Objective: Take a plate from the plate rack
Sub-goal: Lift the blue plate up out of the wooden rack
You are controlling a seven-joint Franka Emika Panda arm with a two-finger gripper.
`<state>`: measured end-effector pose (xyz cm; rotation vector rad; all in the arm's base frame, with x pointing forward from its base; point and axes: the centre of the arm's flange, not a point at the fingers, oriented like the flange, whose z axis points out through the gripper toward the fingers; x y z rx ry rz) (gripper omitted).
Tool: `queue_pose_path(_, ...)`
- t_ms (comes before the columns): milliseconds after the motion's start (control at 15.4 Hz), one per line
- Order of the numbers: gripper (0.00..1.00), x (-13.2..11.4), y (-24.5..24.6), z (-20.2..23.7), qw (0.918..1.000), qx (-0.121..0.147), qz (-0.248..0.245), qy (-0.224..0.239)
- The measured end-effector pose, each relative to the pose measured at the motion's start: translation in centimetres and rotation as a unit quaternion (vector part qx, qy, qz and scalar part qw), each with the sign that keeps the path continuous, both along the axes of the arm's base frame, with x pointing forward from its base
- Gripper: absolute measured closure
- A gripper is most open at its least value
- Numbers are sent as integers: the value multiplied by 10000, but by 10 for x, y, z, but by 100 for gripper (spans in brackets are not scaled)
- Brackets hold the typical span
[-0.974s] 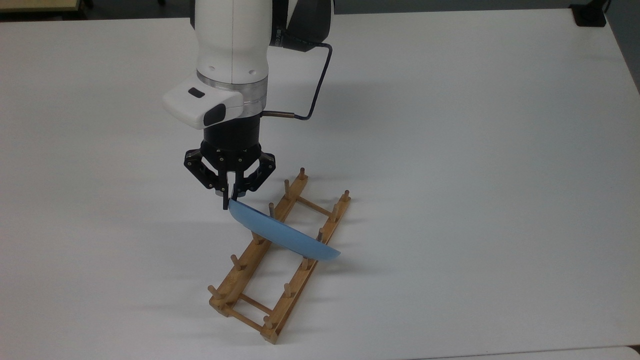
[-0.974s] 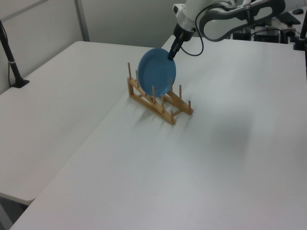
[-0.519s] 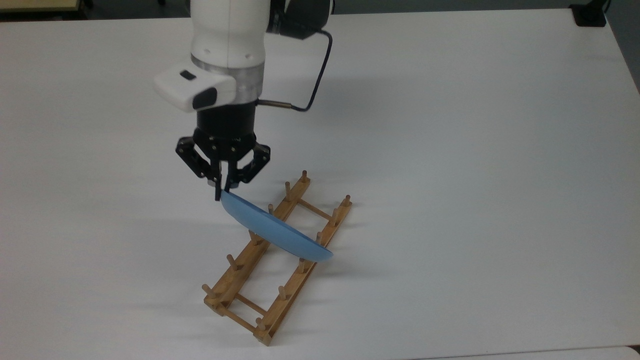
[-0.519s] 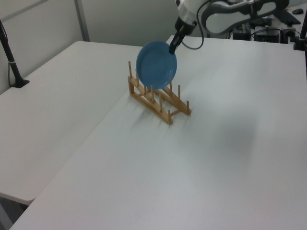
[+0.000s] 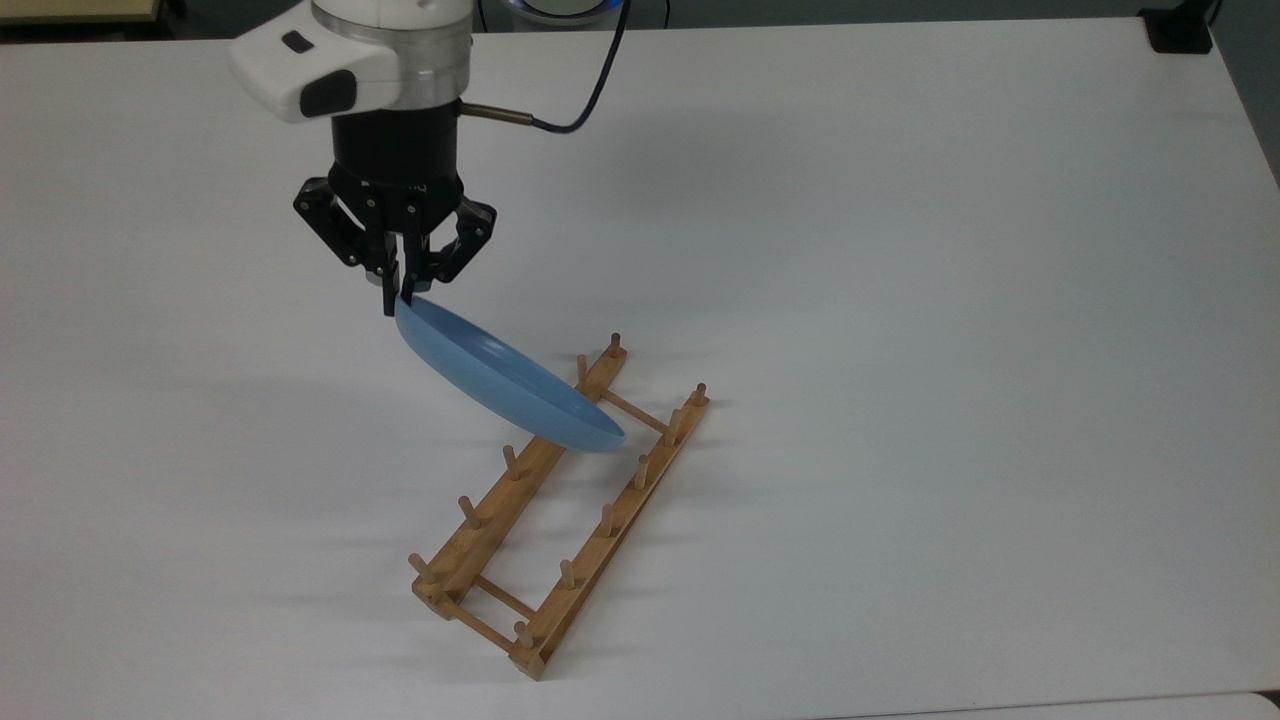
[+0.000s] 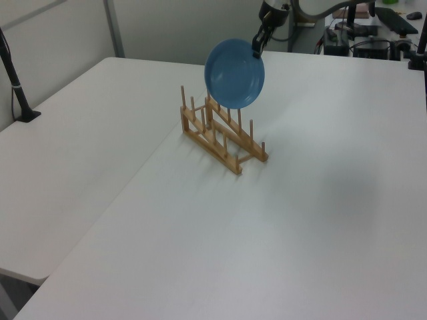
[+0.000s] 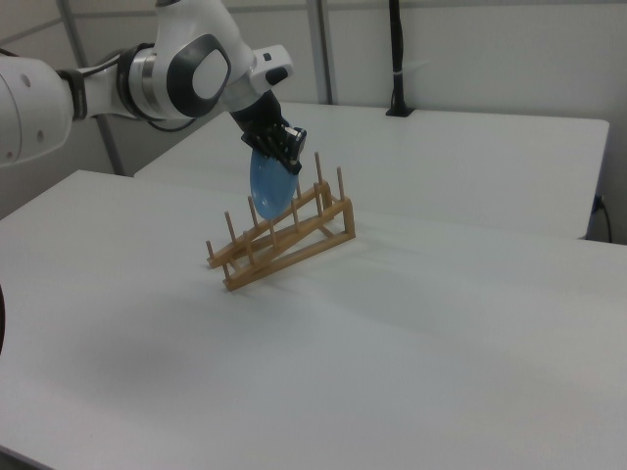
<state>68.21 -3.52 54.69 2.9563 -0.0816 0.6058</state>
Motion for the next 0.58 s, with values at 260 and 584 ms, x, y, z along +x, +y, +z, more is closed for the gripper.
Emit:
queue_pose_path(260,93,-15,-19,3,9979,482,59,436)
queue_pose_path(584,93,-50,-48,-3,9786,997,971,1514)
